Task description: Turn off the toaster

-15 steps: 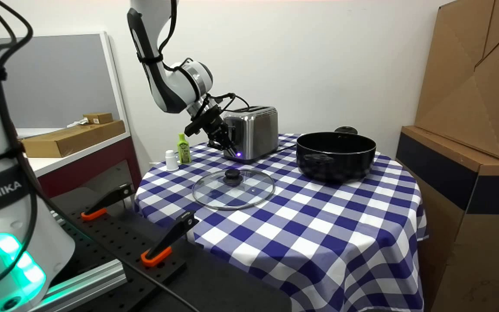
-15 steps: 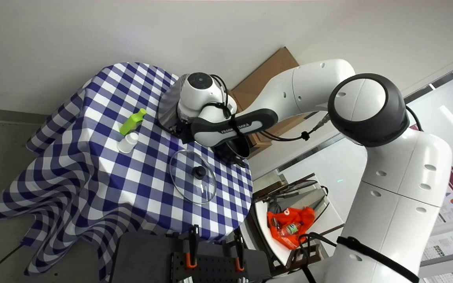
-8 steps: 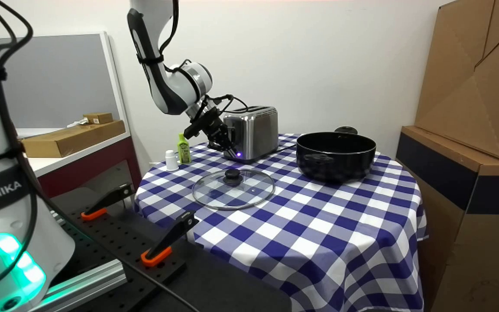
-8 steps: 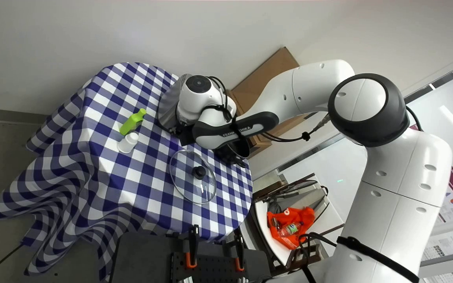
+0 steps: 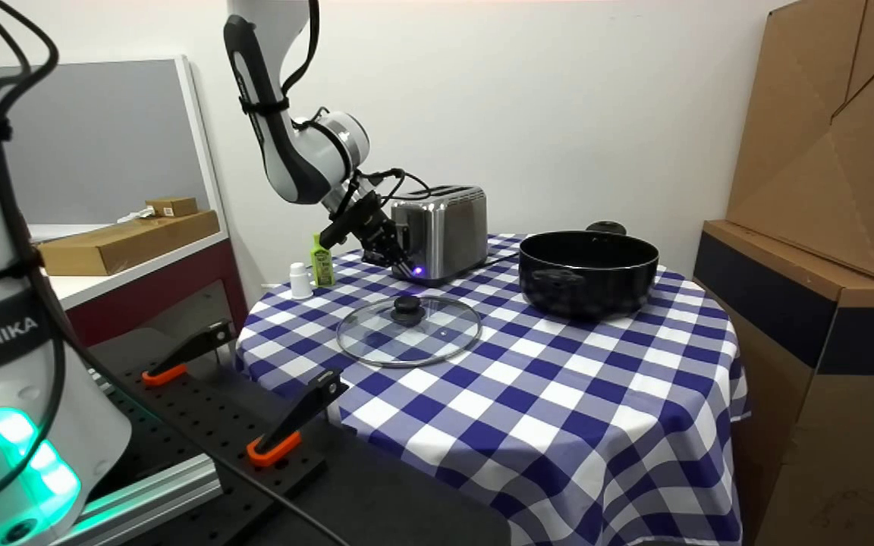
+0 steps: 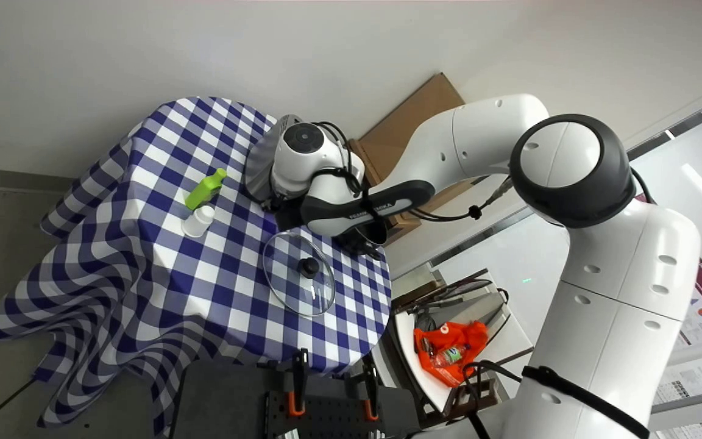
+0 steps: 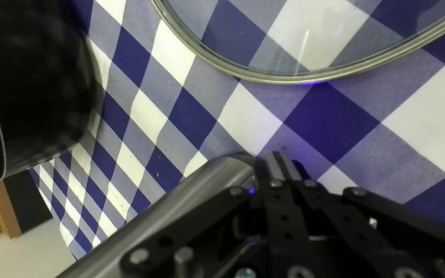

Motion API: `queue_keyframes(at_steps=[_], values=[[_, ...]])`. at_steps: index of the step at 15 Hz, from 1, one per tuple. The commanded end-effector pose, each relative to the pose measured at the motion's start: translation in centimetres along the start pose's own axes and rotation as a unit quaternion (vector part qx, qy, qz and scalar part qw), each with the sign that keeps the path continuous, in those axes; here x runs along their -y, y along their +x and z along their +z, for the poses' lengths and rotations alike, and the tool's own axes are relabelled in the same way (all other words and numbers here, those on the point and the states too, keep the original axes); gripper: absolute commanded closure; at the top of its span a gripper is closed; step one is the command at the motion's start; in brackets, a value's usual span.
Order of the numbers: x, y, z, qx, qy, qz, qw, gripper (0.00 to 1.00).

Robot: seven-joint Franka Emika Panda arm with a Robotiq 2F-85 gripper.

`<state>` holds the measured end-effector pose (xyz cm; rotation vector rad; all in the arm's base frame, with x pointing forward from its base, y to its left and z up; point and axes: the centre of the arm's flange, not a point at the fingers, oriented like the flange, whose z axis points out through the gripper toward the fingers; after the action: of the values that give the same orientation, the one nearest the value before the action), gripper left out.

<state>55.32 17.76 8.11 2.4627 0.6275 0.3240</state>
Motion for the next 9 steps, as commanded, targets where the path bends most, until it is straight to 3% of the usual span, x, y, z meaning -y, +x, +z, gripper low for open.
queue_keyframes(at_steps=[1, 9], values=[[0.27, -1.23, -0.48, -0.009, 0.004, -0.001, 0.9999, 1.00], [-0.16, -1.37, 0.48, -0.006, 0.002, -0.004, 1.0000, 1.00]])
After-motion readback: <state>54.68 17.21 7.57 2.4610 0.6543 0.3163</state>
